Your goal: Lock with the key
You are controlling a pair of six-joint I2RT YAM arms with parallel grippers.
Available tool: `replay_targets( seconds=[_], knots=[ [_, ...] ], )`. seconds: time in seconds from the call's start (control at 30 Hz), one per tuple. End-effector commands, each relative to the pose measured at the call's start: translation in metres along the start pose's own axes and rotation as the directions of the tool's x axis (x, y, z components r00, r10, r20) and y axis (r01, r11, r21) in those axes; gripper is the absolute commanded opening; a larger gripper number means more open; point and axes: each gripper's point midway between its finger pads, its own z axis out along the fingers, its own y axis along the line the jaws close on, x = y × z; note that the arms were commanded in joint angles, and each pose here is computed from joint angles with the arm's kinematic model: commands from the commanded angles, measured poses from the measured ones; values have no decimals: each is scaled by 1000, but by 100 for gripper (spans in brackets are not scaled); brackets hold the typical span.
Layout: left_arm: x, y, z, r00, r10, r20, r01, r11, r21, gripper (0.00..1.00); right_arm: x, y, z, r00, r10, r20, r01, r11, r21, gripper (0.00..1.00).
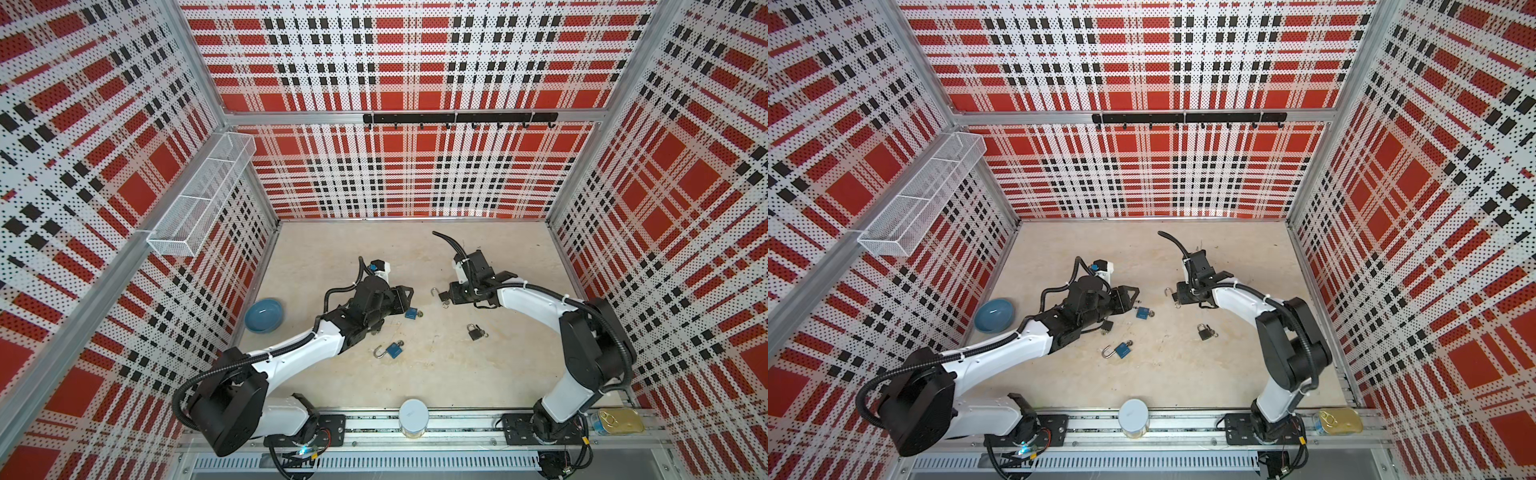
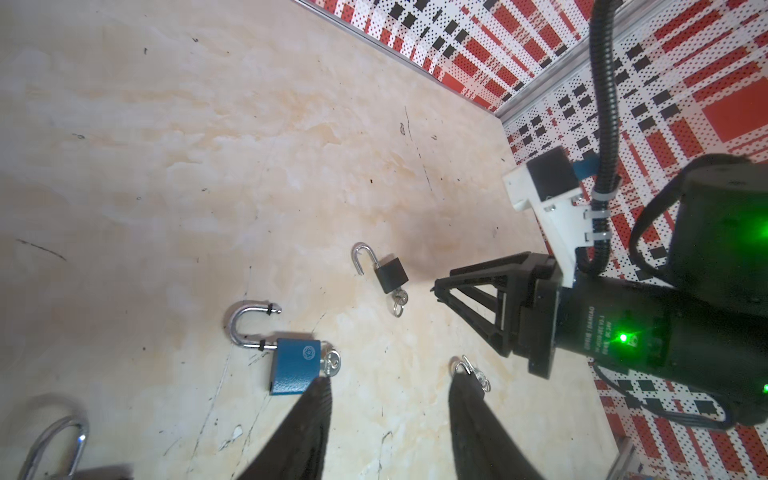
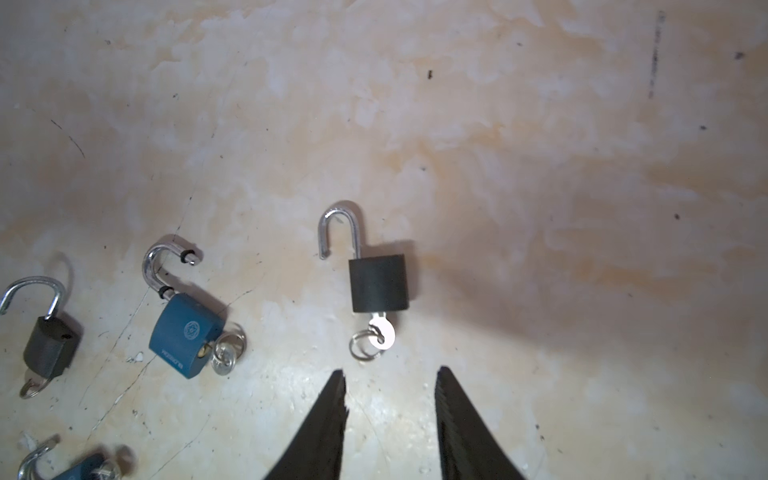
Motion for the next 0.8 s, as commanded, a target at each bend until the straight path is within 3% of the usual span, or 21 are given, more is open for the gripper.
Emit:
replay_targets(
  seconds=[0.0,0.47,0.77],
  knots=[
    [-1,17,-9,1000,-10,9,11,999,-47,49,-9,5,8,996,-90,0,90,995,50,41],
    [3,53,-21,998,-58,15,60,993,-103,50,-5,4,42,984,-152,-97,167,972,167,42],
    [3,59,-18,998,-68,8,69,991,-115,50,0,6,50,979,-163,-119,182,968,174,42]
  ],
)
